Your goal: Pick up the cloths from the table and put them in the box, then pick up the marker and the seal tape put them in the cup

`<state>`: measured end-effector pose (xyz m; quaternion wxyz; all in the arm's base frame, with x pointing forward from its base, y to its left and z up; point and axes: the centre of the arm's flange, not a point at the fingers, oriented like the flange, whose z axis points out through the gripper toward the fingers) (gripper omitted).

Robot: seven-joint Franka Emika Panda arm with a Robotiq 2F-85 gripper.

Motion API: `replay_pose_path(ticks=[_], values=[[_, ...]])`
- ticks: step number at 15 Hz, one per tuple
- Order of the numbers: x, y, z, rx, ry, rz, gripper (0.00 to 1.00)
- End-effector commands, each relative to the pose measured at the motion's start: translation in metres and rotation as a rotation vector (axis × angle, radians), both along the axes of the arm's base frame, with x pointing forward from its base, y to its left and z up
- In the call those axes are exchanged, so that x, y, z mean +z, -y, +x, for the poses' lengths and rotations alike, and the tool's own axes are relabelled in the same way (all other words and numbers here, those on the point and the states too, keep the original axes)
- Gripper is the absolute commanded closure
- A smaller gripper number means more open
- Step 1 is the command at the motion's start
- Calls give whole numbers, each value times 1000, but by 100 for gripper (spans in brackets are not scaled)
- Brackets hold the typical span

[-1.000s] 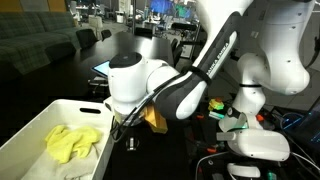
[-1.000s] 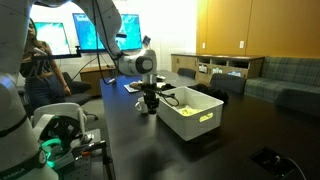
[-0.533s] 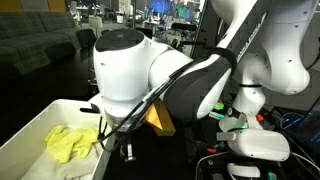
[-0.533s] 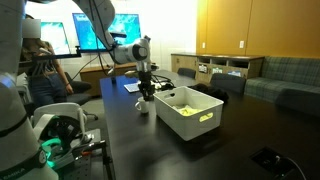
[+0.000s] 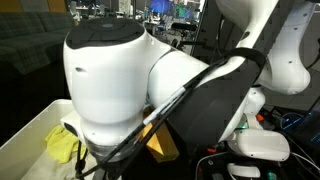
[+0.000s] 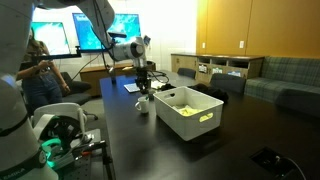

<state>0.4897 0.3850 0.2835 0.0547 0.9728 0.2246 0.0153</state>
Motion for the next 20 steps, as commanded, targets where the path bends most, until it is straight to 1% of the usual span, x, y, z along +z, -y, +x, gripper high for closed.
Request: replay_pose_path(ticks=[1, 5, 8, 14, 20], values=[[-14, -33, 15, 29, 9, -11, 75], [-41, -56, 11, 76, -1, -29, 75], [-51, -72, 3, 111, 13, -44, 75], [-43, -102, -8, 173, 49, -46, 75], [-40, -127, -2, 199, 69, -30, 75]])
